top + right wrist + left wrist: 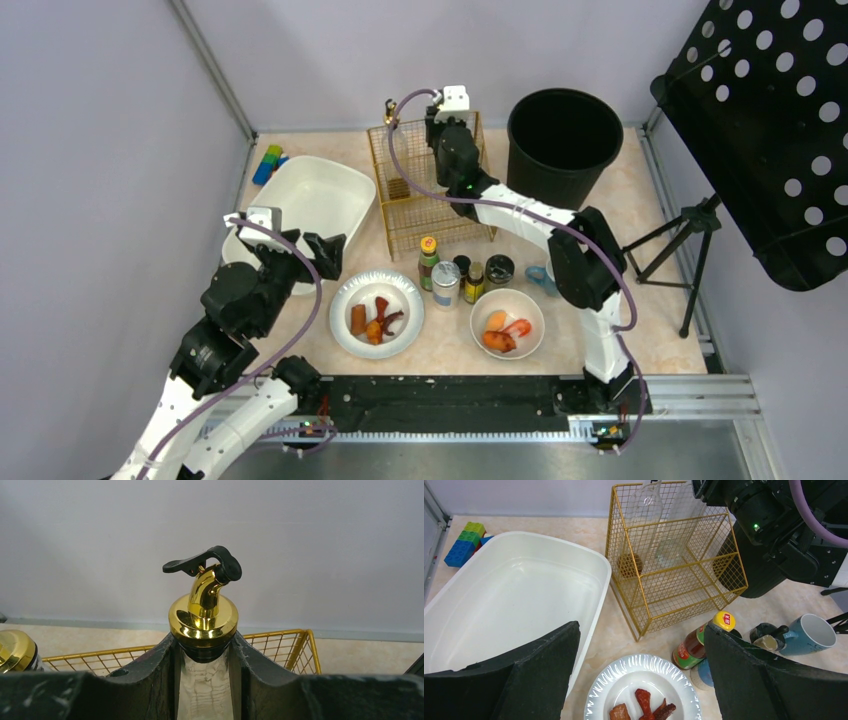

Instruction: Clear the kitchen counter

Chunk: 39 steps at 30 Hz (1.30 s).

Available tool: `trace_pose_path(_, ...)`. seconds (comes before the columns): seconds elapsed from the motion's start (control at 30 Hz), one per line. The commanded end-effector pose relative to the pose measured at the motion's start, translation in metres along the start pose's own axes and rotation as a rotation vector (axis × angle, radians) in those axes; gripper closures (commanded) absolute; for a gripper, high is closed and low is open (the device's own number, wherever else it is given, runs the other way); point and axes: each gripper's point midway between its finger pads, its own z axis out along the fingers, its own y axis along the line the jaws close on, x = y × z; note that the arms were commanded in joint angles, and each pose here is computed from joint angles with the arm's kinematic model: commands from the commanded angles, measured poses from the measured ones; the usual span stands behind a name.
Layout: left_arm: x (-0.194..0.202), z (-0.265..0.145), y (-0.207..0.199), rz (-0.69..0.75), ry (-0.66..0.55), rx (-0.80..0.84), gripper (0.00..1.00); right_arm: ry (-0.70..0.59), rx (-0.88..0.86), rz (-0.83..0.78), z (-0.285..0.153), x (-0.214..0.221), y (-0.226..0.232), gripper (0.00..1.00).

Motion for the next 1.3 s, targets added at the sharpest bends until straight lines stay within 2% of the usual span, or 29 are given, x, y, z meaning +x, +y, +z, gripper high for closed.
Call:
trace_pose_path(0.0, -0.003, 0.003, -0.001, 0.003, -0.015, 0.004, 0.02, -0.088, -0.013, 0.088, 0.005, -0.028, 0.006, 1.00)
trace_pose_path(0.43, -0.004, 0.002, -0.001, 0.002, -0.018, 0.002, 0.02, -0.026, -0.049, 0.061, 0.000, 0.001, 0.012, 1.00)
trace_pose_path(0.5, -0.004, 0.002, -0.001, 0.002, -0.018, 0.002, 0.02, -0.024, -0.064, 0.060, -0.001, 0.002, 0.014, 0.90)
trace_pose_path(0.6, -0.004, 0.002, -0.001, 0.001, -0.019, 0.003, 0.02, -0.037, -0.076, 0.059, -0.004, -0.005, 0.015, 0.65)
trace_pose_path(0.7, -0.003, 0.002, -0.001, 0.002, -0.017, 0.003, 0.02, -0.052, -0.082, 0.054, -0.008, -0.014, 0.017, 0.51)
trace_pose_path(0.8, -0.003, 0.002, -0.001, 0.002, -0.016, 0.003, 0.02, -0.075, -0.081, 0.047, -0.012, -0.030, 0.018, 0.42)
trace_pose_path(0.97, -0.002, 0.003, -0.001, 0.005, -0.012, 0.002, 0.02, -0.117, -0.097, 0.036, -0.027, -0.064, 0.024, 0.33)
trace_pose_path(1.03, -0.002, 0.003, -0.001, 0.005, -0.011, 0.002, 0.02, -0.133, -0.103, 0.031, -0.035, -0.077, 0.026, 0.21)
trace_pose_path(1.07, -0.002, 0.003, -0.001, 0.005, -0.012, 0.002, 0.02, -0.135, -0.104, 0.029, -0.039, -0.084, 0.027, 0.18)
trace_pose_path(1.27, -0.002, 0.004, -0.001, 0.004, -0.013, 0.000, 0.02, -0.187, -0.065, 0.017, -0.075, -0.122, 0.015, 0.16)
